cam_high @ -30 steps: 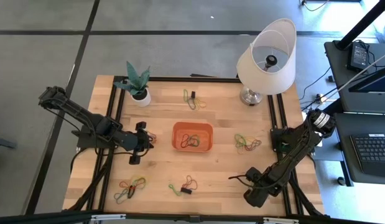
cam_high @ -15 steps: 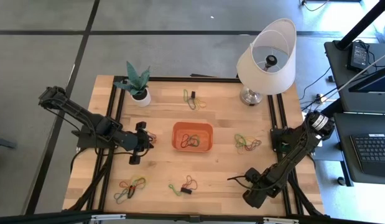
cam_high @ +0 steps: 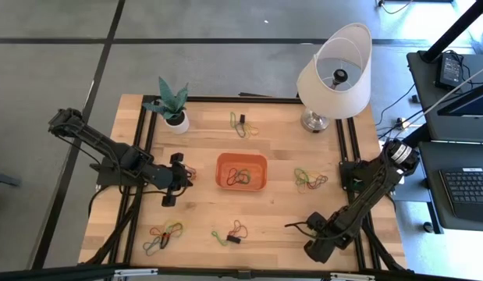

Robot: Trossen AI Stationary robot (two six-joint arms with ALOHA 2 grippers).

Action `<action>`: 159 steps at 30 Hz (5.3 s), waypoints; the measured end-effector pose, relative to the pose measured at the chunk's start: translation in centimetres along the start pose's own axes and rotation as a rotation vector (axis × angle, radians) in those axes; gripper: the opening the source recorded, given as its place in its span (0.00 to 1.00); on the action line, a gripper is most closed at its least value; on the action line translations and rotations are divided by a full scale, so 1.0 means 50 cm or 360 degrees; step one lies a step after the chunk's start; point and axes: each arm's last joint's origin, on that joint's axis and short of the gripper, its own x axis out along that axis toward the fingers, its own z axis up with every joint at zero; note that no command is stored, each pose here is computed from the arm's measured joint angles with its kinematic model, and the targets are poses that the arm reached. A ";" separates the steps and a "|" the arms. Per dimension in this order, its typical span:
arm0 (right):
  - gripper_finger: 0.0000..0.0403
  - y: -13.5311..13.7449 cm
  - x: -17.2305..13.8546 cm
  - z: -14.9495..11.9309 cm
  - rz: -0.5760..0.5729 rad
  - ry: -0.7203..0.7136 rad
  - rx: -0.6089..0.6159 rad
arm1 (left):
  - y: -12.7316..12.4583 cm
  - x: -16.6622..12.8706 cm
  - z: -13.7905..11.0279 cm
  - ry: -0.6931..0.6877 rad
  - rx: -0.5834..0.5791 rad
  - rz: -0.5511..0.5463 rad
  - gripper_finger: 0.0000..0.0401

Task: Pick and place rubber bands into bin
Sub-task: Put the green rubber band into the orange bin, then put the red rubber band into the orange bin

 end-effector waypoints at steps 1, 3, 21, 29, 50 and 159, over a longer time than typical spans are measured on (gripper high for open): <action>0.01 0.001 -0.005 -0.001 -0.0011 -0.0002 0.0002 | 0.000 0.000 0.000 0.0000 0.0000 0.0000 0.01; 0.01 0.003 -0.015 -0.004 -0.0035 -0.0008 0.0006 | 0.000 0.000 0.000 0.0000 0.0000 0.0000 0.01; 0.00 0.023 -0.109 -0.008 -0.0096 -0.0383 0.0039 | -0.001 0.000 0.000 0.0009 0.0013 -0.0023 0.01; 0.00 0.060 -0.223 0.060 0.0032 -0.0817 0.0018 | -0.001 0.000 0.000 0.0009 0.0233 -0.0030 0.01; 0.00 0.147 -0.354 0.552 -0.0071 -0.0856 -0.0579 | -0.001 0.000 -0.001 0.0014 0.0266 -0.0026 0.01; 0.23 -0.258 -0.164 0.233 0.0835 -0.1542 -0.0642 | 0.067 0.009 -0.051 0.0465 -0.0702 0.0490 0.01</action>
